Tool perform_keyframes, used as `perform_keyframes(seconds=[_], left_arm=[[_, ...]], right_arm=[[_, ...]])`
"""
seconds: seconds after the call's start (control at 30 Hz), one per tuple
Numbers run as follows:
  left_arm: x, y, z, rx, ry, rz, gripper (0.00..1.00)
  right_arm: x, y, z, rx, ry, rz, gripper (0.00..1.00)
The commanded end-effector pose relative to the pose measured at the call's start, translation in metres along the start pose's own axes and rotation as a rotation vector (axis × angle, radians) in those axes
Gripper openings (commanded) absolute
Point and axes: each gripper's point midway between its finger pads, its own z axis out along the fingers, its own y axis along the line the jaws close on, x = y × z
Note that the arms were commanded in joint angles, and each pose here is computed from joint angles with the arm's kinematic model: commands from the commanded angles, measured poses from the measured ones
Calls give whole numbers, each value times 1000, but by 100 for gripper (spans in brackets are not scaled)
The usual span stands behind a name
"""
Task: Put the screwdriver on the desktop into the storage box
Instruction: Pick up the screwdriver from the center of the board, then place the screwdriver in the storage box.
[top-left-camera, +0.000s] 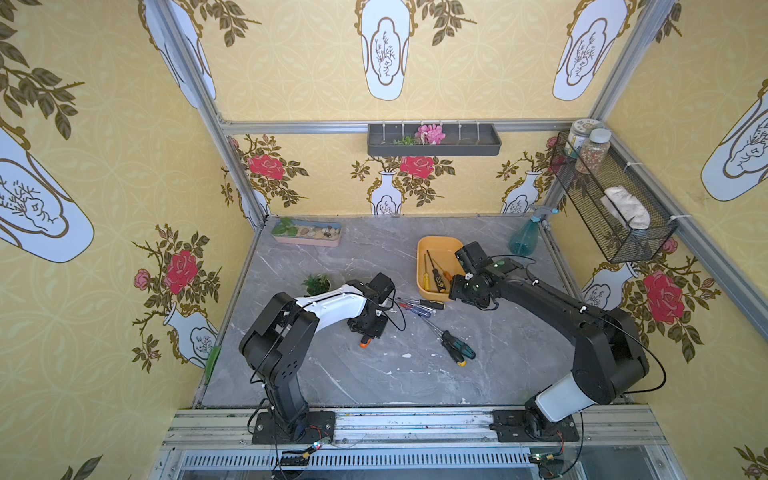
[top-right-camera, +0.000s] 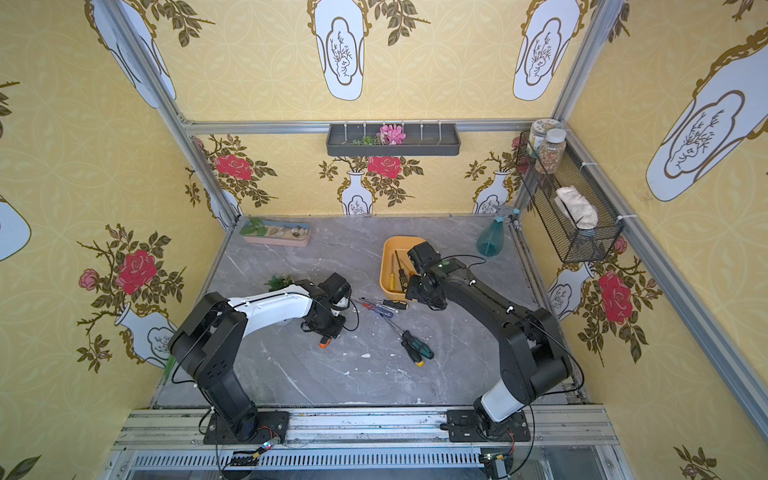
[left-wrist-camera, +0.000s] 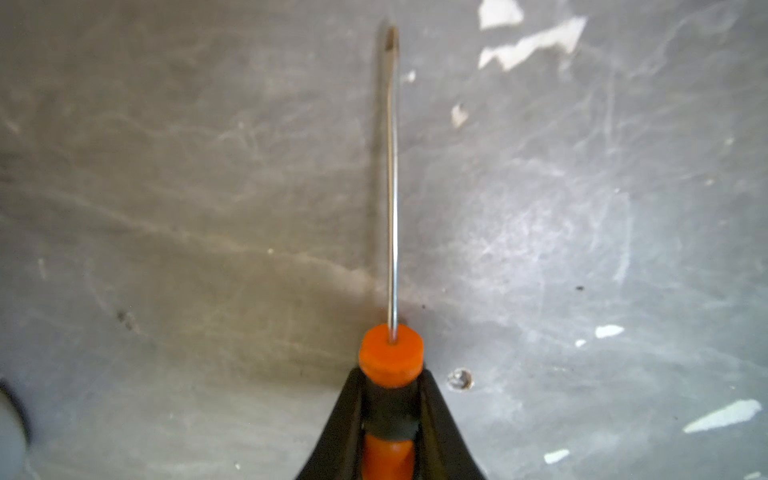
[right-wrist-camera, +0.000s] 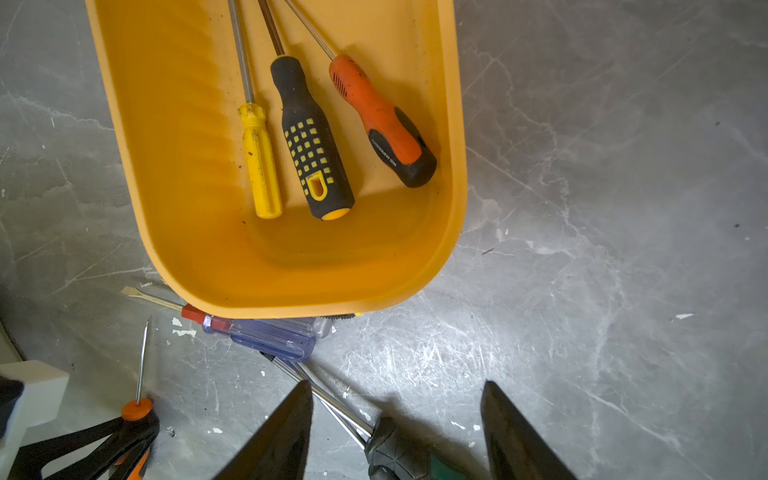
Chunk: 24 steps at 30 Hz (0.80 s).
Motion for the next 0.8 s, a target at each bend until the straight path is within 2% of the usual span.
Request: perform_keyframes(seconds=[0.0, 0.17, 0.27, 0.4, 0.53, 0.63, 0.77], left_arm=[[6, 2, -9, 1, 0, -84, 14], [-11, -1, -39, 43, -126, -157, 11], [-30, -7, -64, 99, -240, -211, 11], [-72, -26, -108, 244, -440, -290, 11], [-128, -63, -147, 425, -614, -327, 11], [-164, -93, -157, 493, -659, -304, 11], [-207, -117, -145, 509, -650, -282, 11]], right_arm=[[-6, -1, -4, -2, -36, 8, 65], [-6, -6, -10, 1, -51, 12, 65], [-6, -11, -13, 6, -60, 19, 65], [-9, -22, -21, 20, -79, 32, 65], [-14, -42, -31, 32, -100, 68, 66], [-17, -55, -38, 36, -111, 99, 66], [-18, -66, -48, 38, -126, 124, 66]])
